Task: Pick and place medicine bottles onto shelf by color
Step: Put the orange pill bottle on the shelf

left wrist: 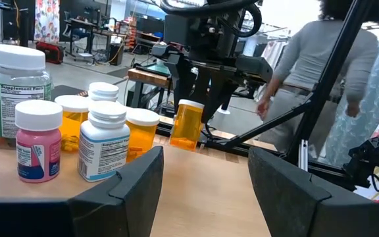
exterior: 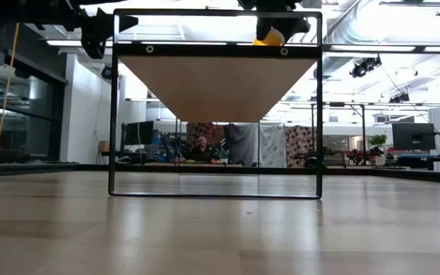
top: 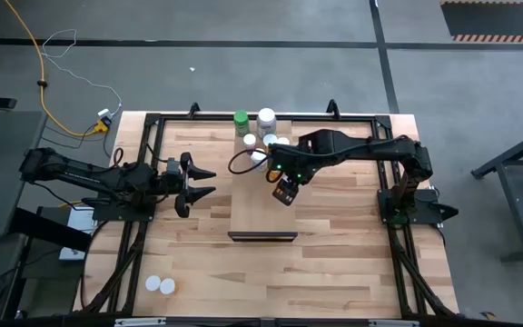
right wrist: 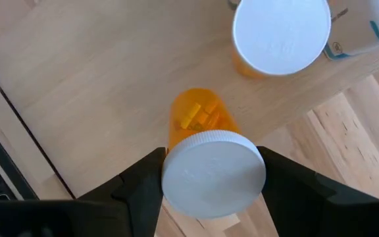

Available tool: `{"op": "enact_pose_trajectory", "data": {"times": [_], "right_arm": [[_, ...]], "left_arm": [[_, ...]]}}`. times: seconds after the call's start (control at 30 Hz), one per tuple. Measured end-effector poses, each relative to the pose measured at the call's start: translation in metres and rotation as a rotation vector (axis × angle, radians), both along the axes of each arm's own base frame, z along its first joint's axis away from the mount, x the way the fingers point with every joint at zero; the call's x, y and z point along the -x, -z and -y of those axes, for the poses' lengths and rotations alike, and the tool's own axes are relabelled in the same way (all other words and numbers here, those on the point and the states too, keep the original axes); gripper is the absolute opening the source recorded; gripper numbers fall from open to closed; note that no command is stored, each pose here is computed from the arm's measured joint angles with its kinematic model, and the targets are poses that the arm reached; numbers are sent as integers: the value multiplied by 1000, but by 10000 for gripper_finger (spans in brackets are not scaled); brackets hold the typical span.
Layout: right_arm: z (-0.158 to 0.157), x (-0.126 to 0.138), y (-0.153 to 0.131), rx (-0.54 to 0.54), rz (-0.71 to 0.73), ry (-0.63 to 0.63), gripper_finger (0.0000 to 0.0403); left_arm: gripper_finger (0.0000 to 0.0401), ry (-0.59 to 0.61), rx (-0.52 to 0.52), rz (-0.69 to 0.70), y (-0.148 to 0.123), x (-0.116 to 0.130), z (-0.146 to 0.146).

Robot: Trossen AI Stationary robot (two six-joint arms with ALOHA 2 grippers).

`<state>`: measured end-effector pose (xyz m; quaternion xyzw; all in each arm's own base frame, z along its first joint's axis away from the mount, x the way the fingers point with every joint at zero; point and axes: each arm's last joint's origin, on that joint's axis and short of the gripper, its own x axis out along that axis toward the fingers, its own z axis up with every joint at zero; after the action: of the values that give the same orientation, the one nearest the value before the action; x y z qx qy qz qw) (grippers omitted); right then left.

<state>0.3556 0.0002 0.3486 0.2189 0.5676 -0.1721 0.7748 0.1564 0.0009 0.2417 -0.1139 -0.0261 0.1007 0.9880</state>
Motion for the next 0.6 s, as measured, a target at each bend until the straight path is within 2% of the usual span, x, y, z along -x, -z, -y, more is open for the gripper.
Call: {"op": "enact_pose_trajectory", "data": {"times": [0.6], "right_arm": [[-13,-2,2,26,12,-82,220]], "left_arm": [[213,32,0,0,0,0,1]]}}
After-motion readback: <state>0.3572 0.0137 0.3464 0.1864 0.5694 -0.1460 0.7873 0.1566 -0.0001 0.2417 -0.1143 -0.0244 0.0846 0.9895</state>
